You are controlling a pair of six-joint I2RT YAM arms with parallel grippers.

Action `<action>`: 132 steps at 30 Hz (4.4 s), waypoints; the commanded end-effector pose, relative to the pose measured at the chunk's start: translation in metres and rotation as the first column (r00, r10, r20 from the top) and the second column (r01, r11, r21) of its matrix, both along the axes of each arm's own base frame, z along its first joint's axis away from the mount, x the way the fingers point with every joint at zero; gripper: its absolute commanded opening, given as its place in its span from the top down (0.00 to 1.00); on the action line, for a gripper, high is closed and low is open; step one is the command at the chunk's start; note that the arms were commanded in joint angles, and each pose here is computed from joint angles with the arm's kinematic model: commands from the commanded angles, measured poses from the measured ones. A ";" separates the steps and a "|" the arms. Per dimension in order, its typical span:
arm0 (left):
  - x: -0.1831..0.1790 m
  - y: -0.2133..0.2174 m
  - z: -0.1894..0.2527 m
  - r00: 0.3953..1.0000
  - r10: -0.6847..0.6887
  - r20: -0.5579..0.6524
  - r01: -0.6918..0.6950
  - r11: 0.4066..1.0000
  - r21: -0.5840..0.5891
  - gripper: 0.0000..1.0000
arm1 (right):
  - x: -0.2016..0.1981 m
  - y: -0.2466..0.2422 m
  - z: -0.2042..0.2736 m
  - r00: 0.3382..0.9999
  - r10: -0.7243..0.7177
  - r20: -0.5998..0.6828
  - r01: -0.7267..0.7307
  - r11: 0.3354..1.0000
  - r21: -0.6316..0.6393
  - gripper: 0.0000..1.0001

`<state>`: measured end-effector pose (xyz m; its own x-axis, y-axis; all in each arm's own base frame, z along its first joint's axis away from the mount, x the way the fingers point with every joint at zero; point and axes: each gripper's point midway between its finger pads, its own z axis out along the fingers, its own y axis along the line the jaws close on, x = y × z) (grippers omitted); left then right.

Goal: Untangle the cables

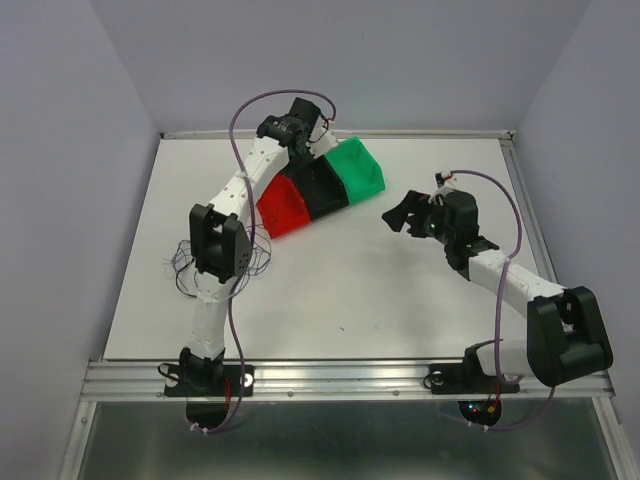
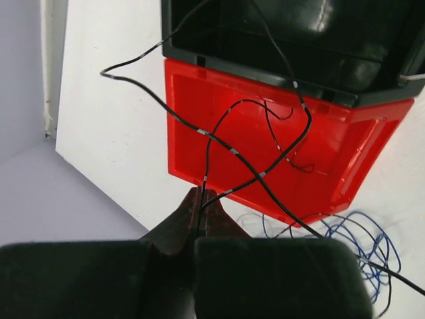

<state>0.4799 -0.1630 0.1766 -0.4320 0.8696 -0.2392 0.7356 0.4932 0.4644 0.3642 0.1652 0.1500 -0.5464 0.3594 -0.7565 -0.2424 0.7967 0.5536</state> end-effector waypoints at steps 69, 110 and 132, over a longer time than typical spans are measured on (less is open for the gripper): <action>0.029 0.022 -0.087 0.973 0.231 0.021 -0.188 0.840 -0.508 1.00 | 0.075 0.298 -0.009 0.878 0.384 0.285 -0.312 0.912 -0.268 0.89; 0.035 0.044 -0.121 0.934 0.355 -0.035 -0.325 0.806 -0.495 1.00 | 0.117 0.238 0.041 0.945 0.183 0.270 -0.165 0.982 -0.088 0.59; 0.013 0.035 -0.133 0.957 0.287 -0.050 -0.267 0.794 -0.546 1.00 | 0.185 0.267 0.008 0.937 0.302 0.177 -0.335 0.920 0.205 0.43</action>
<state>0.4969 -0.1260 0.0305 -0.6351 0.4417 -0.6336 0.5070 0.8573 0.0894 0.5378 0.4173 0.1194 -0.5818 0.3009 -0.7556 -0.4987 0.6020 0.6236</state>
